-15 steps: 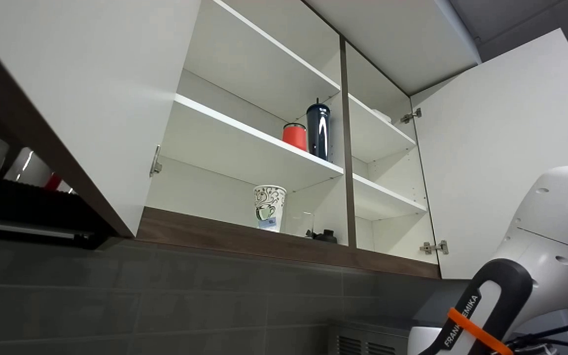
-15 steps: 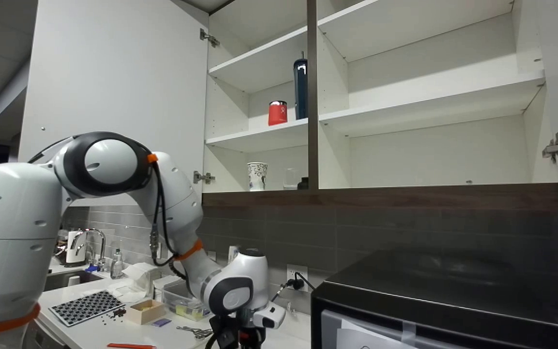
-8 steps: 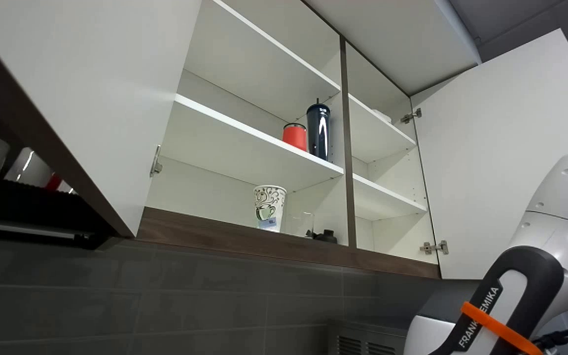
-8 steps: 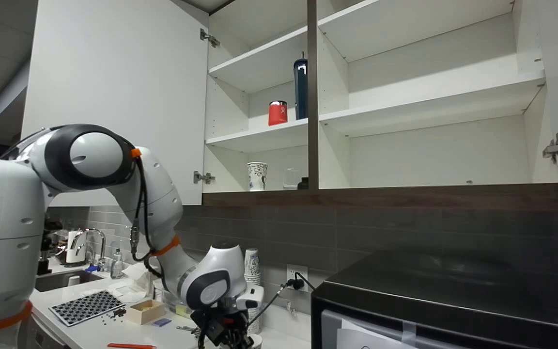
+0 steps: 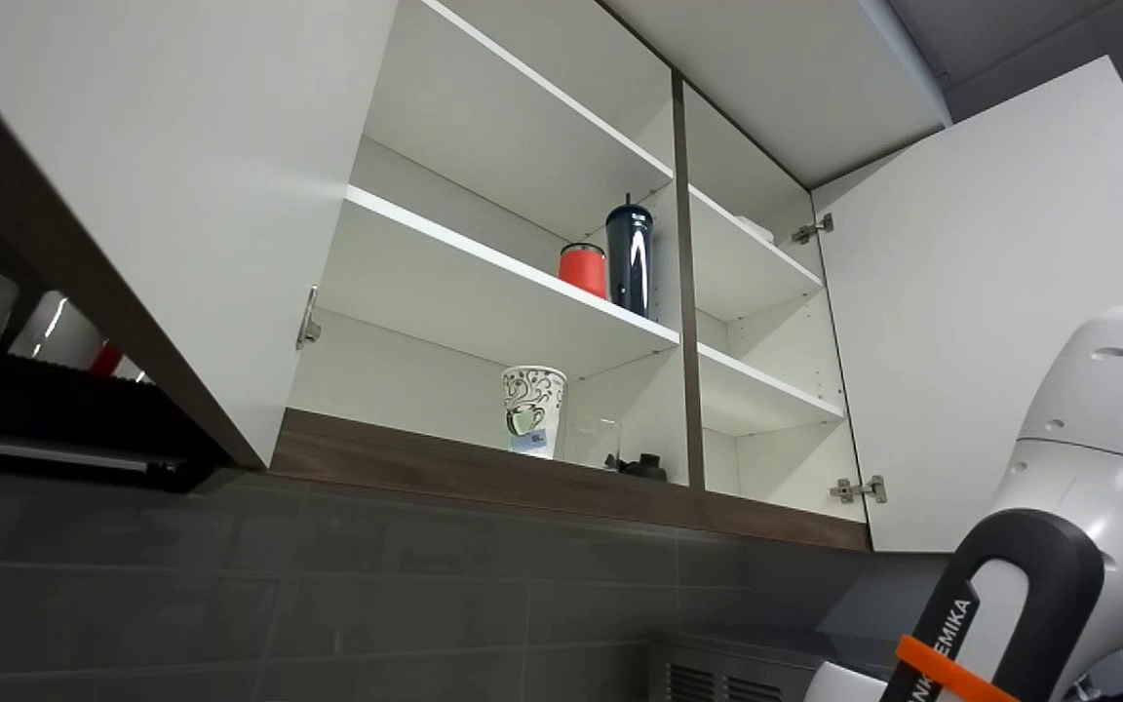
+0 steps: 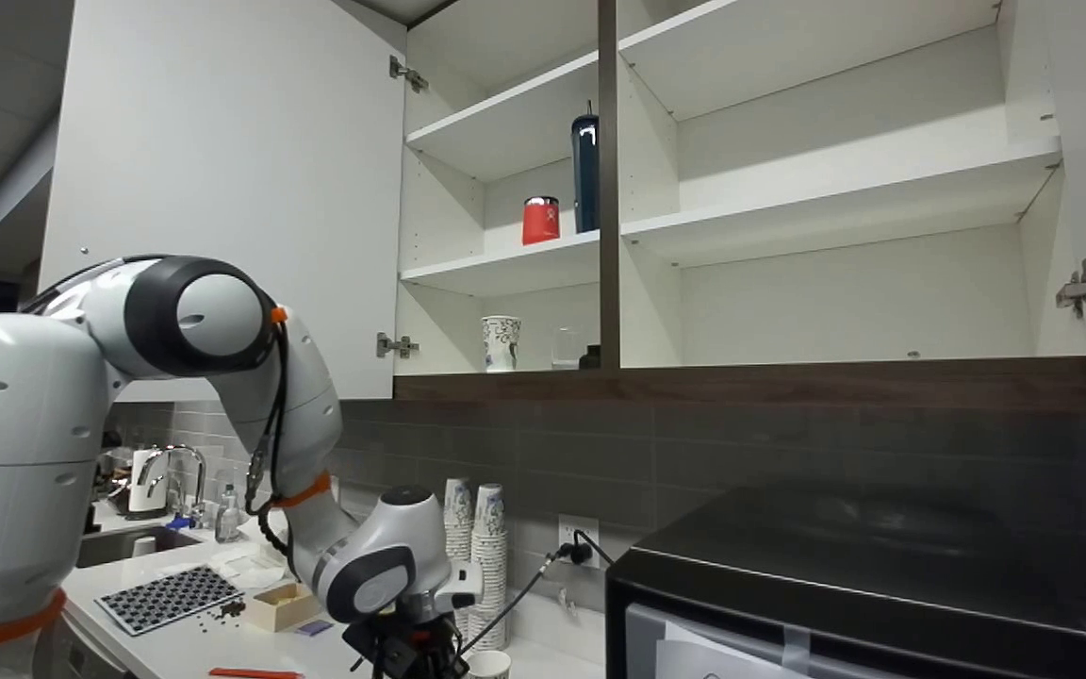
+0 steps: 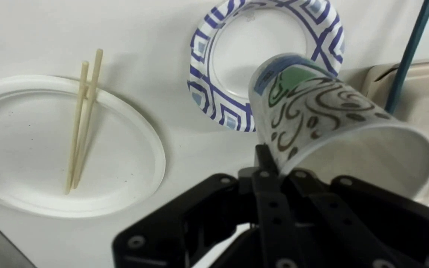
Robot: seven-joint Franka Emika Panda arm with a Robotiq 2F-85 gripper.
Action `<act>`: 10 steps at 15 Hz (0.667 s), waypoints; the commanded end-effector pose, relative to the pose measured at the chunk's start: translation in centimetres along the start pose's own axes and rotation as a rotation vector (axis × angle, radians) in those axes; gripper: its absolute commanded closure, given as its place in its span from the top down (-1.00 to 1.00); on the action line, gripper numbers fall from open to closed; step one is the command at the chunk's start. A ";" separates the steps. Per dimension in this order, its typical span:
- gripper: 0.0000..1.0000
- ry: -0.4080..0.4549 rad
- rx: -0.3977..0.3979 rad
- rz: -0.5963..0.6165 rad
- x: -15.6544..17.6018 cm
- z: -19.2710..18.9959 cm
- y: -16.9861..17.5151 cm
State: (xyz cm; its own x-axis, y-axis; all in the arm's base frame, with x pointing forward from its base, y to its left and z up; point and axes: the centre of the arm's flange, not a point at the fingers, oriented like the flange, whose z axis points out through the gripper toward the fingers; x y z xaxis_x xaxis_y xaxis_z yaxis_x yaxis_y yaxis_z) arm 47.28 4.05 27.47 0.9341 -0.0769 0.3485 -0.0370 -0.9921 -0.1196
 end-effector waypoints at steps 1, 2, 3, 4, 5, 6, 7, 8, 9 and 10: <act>-0.99 0.054 -0.013 0.011 0.1 3.1 0.5; -0.99 0.068 -0.023 0.014 0.2 3.6 0.6; -0.99 0.065 -0.027 0.015 0.2 4.1 0.8; -0.99 0.058 -0.034 0.014 0.2 4.6 1.0; -0.99 0.050 -0.039 0.014 0.1 5.1 1.1; -0.99 0.038 -0.040 0.017 0.1 5.5 1.3; -0.99 0.026 -0.041 0.021 0.1 5.9 1.5; -0.45 0.015 -0.037 0.026 0.1 6.2 1.7; -0.43 0.006 -0.035 0.030 0.2 6.4 1.8; -0.30 0.001 -0.028 0.032 0.2 6.5 1.9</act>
State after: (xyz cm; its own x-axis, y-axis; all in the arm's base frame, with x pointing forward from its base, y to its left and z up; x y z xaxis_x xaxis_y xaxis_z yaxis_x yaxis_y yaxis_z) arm 48.79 3.04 22.16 0.9256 -0.1043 0.3639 -0.0749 -0.9927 -0.0942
